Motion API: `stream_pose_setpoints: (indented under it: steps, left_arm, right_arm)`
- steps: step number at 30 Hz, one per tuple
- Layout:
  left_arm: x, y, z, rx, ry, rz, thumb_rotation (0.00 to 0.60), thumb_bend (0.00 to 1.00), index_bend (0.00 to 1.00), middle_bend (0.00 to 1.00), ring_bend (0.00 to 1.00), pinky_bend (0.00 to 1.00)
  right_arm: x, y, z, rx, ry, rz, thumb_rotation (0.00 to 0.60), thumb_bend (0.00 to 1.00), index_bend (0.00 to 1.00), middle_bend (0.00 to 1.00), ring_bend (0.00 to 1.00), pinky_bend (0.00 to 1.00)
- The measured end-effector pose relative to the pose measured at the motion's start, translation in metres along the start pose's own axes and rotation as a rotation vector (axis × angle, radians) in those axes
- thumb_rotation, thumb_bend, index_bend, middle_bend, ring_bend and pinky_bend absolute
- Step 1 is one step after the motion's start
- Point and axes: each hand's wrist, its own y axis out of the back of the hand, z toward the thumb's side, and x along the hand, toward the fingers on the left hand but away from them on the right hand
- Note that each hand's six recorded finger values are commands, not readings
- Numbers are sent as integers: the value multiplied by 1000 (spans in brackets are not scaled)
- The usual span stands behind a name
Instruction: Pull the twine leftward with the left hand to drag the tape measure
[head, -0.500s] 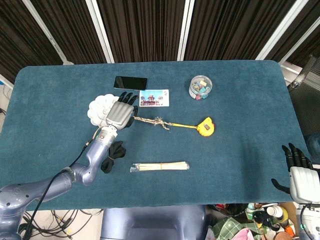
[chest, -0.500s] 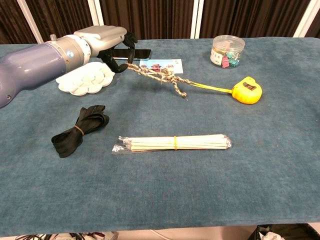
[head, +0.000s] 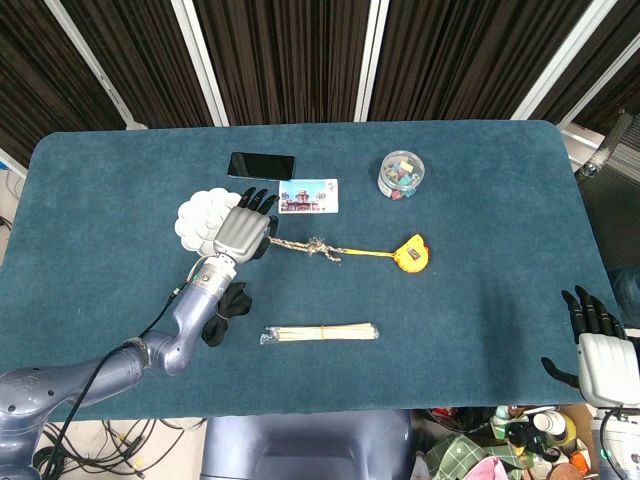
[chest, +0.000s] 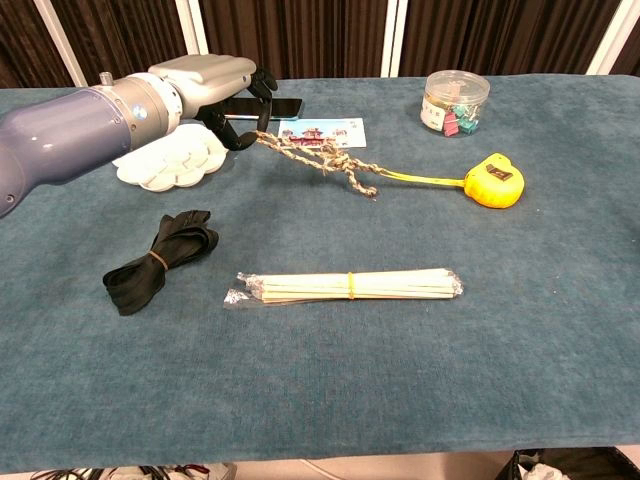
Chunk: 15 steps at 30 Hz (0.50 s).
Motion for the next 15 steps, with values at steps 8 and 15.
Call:
stream_pose_setpoints:
  steps: [8, 15]
  left_arm:
    - [-2, -2, -3, -11, 4, -4, 600, 483, 606, 108, 0, 0]
    - [-2, -3, 0, -10, -2, -3, 600, 485, 608, 109, 0, 0]
  right_arm:
    - [1, 2, -2, -3, -3, -4, 600, 78, 10, 0, 66, 157]
    - [0, 2, -2, -3, 0, -3, 600, 78, 10, 0, 66, 156]
